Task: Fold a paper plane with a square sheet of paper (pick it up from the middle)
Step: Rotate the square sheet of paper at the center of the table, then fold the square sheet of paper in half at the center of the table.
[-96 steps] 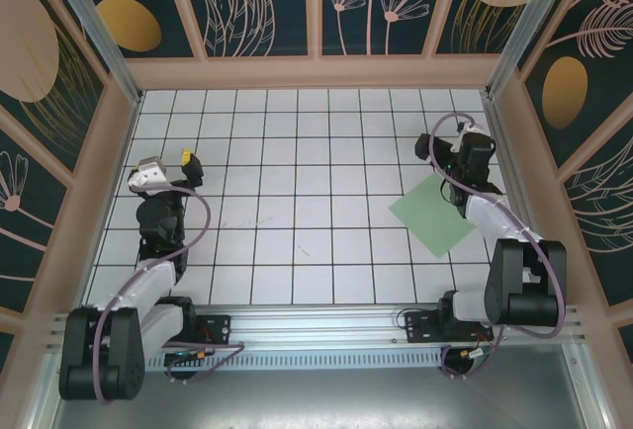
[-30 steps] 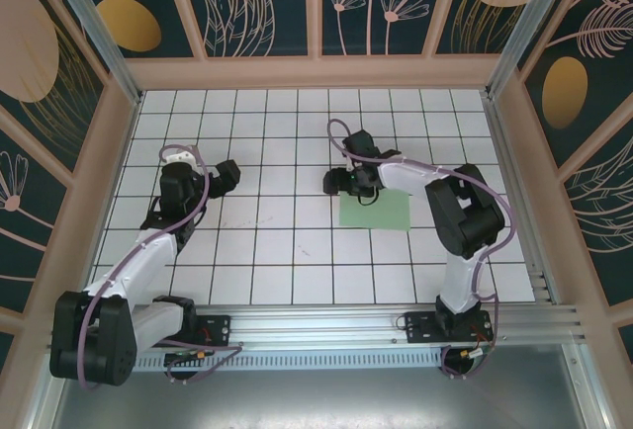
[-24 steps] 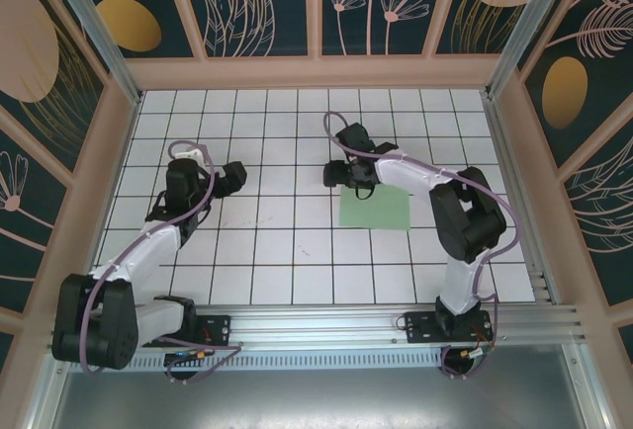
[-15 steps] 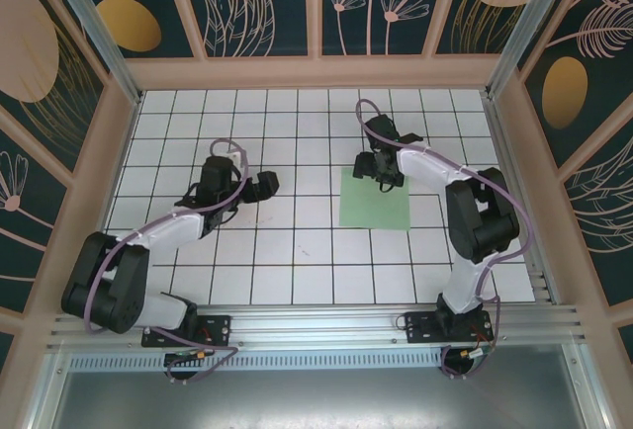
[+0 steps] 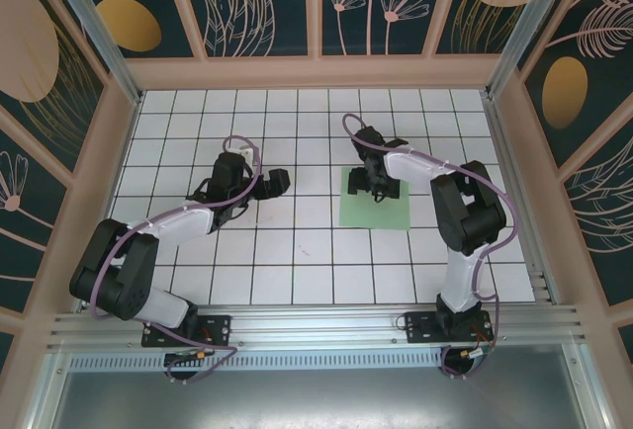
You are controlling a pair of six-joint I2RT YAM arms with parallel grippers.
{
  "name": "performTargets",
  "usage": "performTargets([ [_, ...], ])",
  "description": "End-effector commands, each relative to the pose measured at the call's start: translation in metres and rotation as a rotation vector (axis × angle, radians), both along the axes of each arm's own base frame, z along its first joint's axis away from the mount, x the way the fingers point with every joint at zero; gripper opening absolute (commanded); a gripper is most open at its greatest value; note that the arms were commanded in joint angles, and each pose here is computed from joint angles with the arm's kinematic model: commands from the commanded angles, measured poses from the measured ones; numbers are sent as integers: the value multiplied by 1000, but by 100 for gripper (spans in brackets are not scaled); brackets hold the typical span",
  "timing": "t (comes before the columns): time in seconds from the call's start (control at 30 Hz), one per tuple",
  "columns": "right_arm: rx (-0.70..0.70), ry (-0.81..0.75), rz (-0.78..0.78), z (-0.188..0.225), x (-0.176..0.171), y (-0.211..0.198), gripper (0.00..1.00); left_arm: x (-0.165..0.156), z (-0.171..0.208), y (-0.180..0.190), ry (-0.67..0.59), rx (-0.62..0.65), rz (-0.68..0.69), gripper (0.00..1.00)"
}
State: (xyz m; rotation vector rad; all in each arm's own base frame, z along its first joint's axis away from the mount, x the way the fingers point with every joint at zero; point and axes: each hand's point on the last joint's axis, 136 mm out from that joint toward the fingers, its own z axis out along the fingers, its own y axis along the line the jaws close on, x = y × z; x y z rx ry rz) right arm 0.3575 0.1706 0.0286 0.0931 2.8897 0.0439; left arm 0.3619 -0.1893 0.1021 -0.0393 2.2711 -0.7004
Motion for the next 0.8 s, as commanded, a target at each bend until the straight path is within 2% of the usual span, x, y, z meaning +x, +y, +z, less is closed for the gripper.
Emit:
performTargets([
  [0.0,-7,23,26,-2,-6,-1,87,12,15,7,-67,56,33,98],
  [0.1,-3,39,32,-9,-10,-1,88,18,16,16,-74,135,48,99],
  [0.2,9,54,37,-16,-14,0,88,19,22,12,-83,138,26,98],
  [0.3,17,71,41,-24,-18,1,88,18,29,1,-94,60,0,98],
  [0.5,11,103,45,-38,-26,-1,87,8,32,-37,-49,-196,-95,99],
  [0.63,-14,109,43,-38,-28,-5,86,2,23,-49,-15,-227,-102,99],
  [0.77,-27,70,47,-22,-20,-4,86,3,17,-49,-2,-222,-87,99],
])
